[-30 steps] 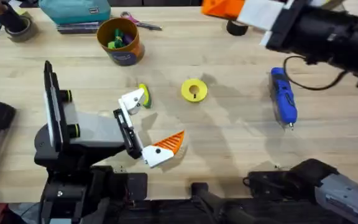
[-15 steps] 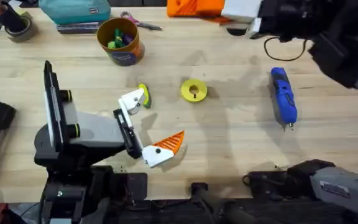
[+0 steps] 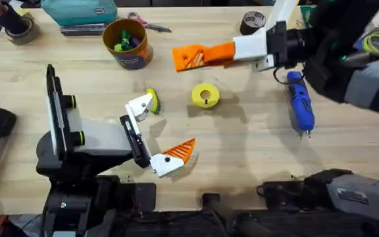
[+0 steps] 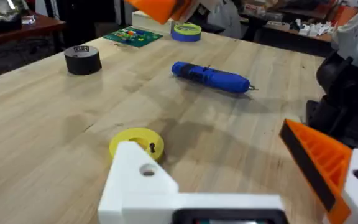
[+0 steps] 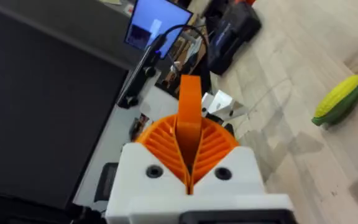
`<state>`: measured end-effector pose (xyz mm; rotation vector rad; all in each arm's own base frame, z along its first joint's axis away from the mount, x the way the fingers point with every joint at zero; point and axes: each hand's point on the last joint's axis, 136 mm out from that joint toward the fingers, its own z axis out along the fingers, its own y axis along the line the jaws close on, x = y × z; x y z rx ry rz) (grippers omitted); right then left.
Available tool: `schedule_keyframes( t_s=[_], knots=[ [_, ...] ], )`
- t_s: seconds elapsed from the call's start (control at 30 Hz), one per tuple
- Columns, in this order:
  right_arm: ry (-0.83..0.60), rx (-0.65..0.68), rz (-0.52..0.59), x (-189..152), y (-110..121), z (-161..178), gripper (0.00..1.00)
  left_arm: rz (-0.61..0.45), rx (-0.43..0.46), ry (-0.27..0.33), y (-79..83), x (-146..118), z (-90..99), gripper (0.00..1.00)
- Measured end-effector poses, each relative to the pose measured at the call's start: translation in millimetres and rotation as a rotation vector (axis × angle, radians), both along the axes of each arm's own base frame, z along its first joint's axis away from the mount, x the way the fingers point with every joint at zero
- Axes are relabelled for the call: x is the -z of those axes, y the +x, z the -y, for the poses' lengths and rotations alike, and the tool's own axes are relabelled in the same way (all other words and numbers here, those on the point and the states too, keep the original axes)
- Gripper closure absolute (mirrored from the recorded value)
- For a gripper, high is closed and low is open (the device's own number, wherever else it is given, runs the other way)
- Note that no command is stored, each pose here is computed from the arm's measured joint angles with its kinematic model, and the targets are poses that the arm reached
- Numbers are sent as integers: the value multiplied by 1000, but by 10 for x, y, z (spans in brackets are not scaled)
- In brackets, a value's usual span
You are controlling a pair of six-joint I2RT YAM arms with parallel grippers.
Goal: Pick up the gripper from the table and insert it into the empty holder that is missing its gripper. Then pick up a screw, insert it into the mounting hole, and use the screwdriver to tighten it. Finally, clean up the table by picking up the vegetable and placing it into the bucket.
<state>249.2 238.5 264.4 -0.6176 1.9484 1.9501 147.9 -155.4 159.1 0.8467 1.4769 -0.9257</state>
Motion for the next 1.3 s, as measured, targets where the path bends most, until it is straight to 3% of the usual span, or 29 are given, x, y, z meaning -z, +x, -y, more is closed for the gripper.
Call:
schedule_keyframes(
  t_s=[0.23, 0.93, 1.3],
  knots=[
    [43, -25, 19, 66, -191, 42, 993, 0, -1, 0, 1, 0, 0, 15],
    [-17, -144, -367, 782, -205, -301, 993, 0, -1, 0, 1, 0, -1, 15],
    [-34, -218, -394, 788, -420, -486, 993, 0, -1, 0, 1, 0, -1, 15]
  ],
)
